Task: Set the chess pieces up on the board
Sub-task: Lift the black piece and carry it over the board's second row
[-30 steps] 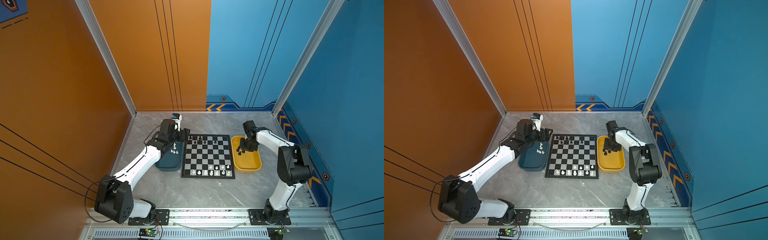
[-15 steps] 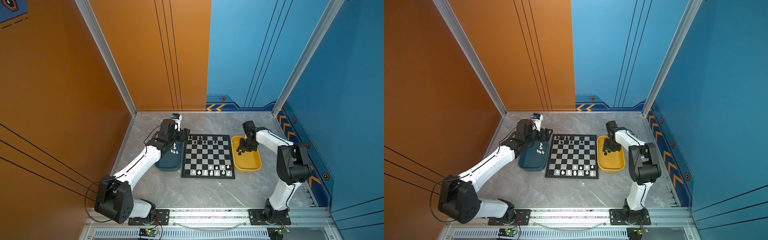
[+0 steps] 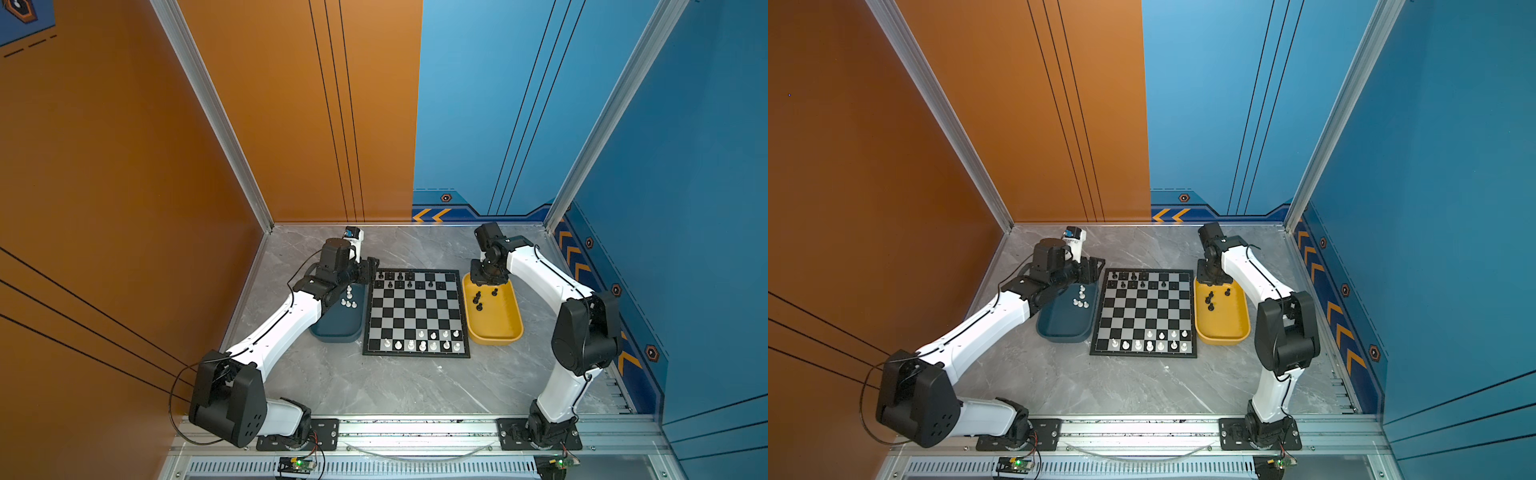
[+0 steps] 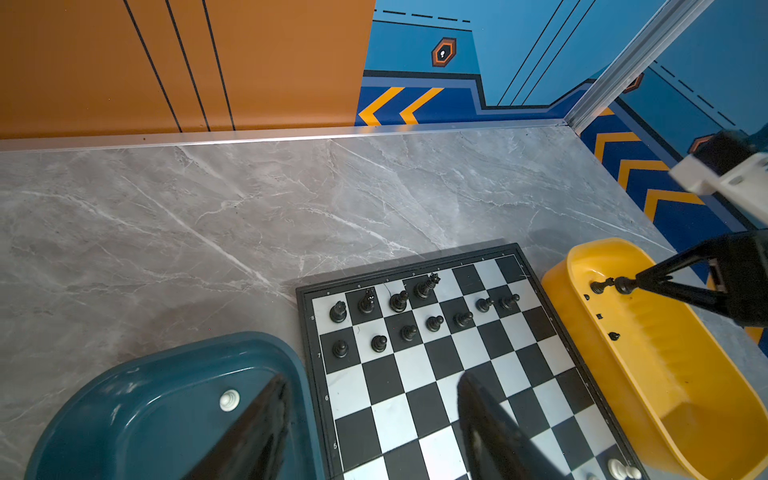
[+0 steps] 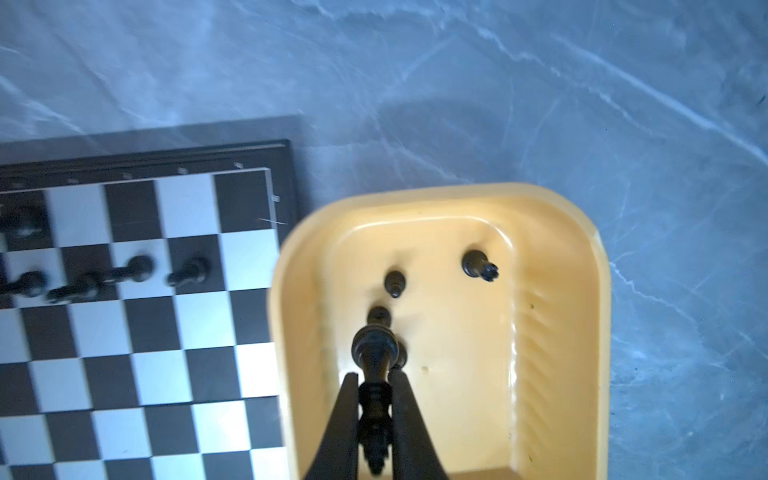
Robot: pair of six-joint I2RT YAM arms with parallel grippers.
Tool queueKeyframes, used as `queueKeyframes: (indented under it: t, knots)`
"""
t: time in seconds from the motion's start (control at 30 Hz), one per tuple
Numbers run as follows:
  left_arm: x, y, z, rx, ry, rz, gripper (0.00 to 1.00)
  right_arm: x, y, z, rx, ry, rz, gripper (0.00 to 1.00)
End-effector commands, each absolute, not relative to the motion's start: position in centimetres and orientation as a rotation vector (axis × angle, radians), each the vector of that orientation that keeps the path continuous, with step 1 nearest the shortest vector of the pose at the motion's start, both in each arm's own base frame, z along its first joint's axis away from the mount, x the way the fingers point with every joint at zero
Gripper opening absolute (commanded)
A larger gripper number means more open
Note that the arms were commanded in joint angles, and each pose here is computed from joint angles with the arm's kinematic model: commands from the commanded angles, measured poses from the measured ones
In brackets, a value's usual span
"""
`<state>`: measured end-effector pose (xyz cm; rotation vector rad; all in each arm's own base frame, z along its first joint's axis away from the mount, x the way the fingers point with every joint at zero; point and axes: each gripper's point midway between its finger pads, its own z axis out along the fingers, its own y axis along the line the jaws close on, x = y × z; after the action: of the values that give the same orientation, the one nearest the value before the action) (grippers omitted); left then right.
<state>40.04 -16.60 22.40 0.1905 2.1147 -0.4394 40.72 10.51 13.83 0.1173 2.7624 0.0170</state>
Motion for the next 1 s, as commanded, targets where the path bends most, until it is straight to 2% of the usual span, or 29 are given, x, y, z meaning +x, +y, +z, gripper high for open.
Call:
queueKeyframes:
  t: [0.0,0.2,0.53,0.97]
  knots:
    - [39.6,-15.5,22.2,0.177,2.111,-0.404,0.66,40.3,12.0,16.3,0.033,2.751,-0.006,0.05]
    - [39.4,-14.4,21.7,0.156,2.115,-0.388,0.66,42.2,17.6,16.8,-0.100,2.748,0.080,0.04]
    - [39.0,-12.9,21.4,0.118,2.113,-0.375,0.66,45.1,25.2,13.3,-0.247,2.804,0.183,0.03]
    - [38.9,-11.7,21.4,0.084,2.109,-0.367,0.66,46.6,27.0,9.3,-0.224,2.866,0.209,0.03]
